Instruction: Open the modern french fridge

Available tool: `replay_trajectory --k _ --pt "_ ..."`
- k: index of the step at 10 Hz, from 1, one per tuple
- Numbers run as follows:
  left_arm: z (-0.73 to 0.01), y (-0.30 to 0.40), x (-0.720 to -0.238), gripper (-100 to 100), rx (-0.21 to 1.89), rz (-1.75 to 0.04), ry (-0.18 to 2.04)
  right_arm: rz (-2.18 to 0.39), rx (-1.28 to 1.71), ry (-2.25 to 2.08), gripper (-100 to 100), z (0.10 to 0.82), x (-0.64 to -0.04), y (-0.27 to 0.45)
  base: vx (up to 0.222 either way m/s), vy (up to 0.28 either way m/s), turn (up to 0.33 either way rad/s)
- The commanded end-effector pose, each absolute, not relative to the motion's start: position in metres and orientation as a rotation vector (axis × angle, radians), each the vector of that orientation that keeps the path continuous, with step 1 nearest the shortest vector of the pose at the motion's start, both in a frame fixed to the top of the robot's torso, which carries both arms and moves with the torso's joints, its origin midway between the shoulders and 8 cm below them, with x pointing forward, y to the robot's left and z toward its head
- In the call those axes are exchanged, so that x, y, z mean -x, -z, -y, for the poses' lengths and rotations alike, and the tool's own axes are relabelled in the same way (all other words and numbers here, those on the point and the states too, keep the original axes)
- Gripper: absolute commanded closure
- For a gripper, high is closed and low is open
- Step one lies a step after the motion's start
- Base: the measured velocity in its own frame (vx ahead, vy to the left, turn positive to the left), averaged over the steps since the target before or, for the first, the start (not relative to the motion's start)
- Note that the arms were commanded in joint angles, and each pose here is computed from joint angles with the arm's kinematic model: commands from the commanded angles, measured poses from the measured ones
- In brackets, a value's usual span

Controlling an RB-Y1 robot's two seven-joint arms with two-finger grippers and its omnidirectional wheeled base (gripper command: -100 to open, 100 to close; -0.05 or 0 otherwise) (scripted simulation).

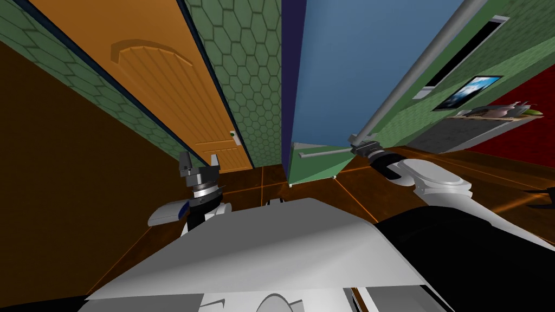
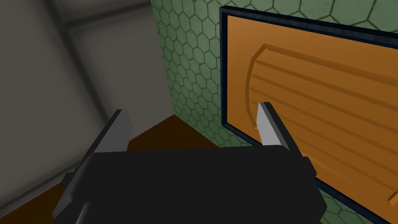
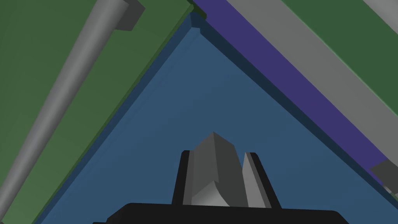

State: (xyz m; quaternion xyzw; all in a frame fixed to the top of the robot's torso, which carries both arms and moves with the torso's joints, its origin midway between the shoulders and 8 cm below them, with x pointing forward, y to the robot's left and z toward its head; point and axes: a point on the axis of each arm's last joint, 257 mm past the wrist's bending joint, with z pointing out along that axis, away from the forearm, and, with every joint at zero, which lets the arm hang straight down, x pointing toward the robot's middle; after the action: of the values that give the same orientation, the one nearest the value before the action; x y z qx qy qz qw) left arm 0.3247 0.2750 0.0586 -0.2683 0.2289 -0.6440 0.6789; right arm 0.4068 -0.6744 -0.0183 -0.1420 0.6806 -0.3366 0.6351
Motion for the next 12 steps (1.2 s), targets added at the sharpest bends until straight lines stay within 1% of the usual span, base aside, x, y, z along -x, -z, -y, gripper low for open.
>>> replay_trajectory --k 1,2,3,11,12 --pt "-0.275 -0.059 -0.325 0 0.602 -0.514 1.446 -1.562 0.305 0.786 100 0.684 -0.402 0.019 -0.005 0.105 -0.047" --pt "-0.275 -0.059 -0.325 0 0.602 -0.514 1.446 -1.582 0.262 0.827 100 0.706 -0.390 0.022 0.000 0.199 -0.129" --pt "-0.275 -0.059 -0.325 0 0.603 -0.514 1.446 -1.582 0.262 0.827 100 0.706 -0.390 0.022 0.017 0.243 -0.096" --pt "-0.275 -0.059 -0.325 0 0.603 -0.514 1.446 -1.610 0.100 0.993 100 0.782 -0.343 0.011 0.030 0.270 -0.111" --pt "-0.275 -0.059 -0.325 0 0.602 -0.514 1.446 -1.621 0.110 0.977 100 0.777 -0.347 0.017 -0.007 0.139 -0.052"
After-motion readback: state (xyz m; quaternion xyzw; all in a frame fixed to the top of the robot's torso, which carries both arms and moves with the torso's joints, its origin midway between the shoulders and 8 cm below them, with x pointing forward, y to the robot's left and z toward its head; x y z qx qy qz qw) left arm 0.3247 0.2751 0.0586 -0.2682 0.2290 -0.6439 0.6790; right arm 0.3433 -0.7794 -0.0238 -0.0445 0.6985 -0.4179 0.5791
